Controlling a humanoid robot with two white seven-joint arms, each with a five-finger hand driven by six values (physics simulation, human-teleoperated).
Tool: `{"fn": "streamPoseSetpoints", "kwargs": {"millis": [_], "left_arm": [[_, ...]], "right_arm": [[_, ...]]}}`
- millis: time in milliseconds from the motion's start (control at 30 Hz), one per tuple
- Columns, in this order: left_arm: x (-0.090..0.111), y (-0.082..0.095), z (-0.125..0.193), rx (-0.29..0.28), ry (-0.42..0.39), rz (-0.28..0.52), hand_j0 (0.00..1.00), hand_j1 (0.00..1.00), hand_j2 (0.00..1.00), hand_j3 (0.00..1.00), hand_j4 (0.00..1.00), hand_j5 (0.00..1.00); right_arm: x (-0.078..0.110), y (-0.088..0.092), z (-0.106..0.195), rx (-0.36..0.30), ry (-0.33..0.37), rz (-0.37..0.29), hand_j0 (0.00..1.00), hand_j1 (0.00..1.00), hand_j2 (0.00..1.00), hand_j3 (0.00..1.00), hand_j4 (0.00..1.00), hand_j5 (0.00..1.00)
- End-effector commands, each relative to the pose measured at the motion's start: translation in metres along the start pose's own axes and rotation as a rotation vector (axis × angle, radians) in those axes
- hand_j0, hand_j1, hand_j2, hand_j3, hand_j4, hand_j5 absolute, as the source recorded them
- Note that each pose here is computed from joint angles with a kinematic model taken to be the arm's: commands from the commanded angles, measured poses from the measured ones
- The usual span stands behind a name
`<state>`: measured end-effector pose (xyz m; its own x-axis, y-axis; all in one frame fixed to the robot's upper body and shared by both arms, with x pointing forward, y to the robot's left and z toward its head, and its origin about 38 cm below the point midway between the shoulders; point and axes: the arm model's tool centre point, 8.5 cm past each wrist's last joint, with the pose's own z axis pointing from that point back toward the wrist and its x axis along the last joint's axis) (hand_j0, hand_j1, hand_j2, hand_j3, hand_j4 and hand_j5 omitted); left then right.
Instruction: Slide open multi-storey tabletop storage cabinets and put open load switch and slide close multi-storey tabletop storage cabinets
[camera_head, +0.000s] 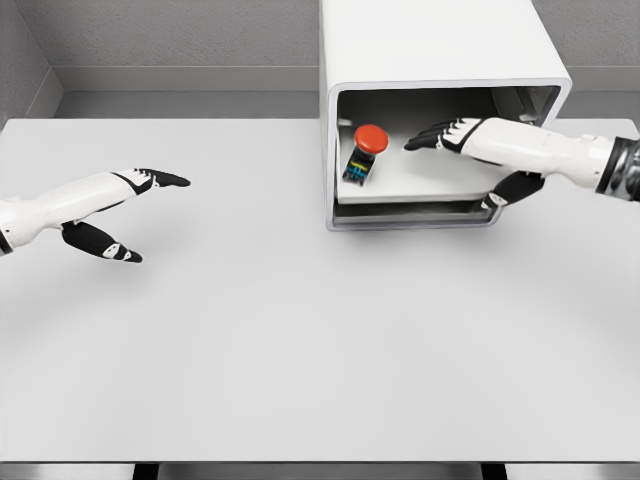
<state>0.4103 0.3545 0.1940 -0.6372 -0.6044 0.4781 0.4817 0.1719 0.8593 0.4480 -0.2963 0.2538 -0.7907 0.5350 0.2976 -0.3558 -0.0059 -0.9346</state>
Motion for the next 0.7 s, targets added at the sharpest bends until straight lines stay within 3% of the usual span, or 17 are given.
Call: {"fn": "streamPoseSetpoints", "kwargs": {"millis": [0,667], "left_arm": [[0.0,0.001,0.001,0.005,0.002,0.005,1.0,1.0,1.0,1.0,1.0,1.0],[-0.002,0.001,0.002,0.004,0.007,0.008,1.0,1.0,1.0,1.0,1.0,1.0]], "right_arm": [[-0.002,0.001,-0.003,-0.004,0.001,-0.015,1.0,1.0,1.0,1.0,1.0,1.0],[-0.02,-0.007,-0.016,-0.008,0.033,-0.036,1.0,1.0,1.0,1.0,1.0,1.0]]}}
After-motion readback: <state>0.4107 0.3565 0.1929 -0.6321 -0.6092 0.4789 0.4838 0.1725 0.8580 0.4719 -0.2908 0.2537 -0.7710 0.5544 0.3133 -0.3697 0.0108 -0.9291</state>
